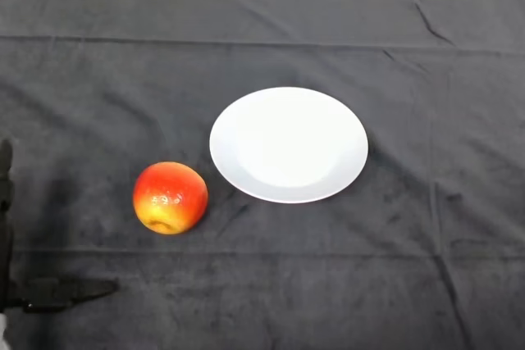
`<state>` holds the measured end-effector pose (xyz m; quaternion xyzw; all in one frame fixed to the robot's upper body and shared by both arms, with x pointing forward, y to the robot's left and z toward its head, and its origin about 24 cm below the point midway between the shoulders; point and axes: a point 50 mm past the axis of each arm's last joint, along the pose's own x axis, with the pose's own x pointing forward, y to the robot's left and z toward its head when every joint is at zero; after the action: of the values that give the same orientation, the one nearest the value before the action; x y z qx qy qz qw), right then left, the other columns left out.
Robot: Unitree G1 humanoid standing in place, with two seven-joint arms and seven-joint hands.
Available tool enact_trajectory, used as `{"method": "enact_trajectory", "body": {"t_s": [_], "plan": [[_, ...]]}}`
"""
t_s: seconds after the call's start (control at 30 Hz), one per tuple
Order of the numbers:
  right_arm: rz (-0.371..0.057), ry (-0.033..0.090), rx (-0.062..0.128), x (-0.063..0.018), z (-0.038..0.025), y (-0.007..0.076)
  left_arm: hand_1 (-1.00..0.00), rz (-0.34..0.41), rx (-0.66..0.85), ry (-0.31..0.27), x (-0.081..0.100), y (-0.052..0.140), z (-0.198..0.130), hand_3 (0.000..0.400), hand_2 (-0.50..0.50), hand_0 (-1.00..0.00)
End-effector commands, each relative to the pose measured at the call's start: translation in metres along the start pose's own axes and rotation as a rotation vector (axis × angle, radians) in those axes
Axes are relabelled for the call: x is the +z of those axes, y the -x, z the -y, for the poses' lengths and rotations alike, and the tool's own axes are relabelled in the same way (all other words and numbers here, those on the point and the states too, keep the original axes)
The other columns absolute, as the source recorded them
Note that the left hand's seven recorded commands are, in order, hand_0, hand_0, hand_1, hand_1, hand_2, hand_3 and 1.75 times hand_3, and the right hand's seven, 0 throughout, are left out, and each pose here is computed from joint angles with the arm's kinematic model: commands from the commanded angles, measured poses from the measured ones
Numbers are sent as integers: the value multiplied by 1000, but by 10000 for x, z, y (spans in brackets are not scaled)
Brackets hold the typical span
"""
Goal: Move the apple to the plate
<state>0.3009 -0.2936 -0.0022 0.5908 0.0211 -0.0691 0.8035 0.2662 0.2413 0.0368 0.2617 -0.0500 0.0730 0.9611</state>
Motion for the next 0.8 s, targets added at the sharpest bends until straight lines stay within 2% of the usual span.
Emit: {"method": "enact_trajectory", "body": {"t_s": [0.03,0.8], "plan": [[21,21,-10,89,6,23,0,-22,-21,-14,-8,-92,53,0,0,0],[21,19,-10,90,5,23,0,-35,-202,9,147,-388,705,0,0,0]]}}
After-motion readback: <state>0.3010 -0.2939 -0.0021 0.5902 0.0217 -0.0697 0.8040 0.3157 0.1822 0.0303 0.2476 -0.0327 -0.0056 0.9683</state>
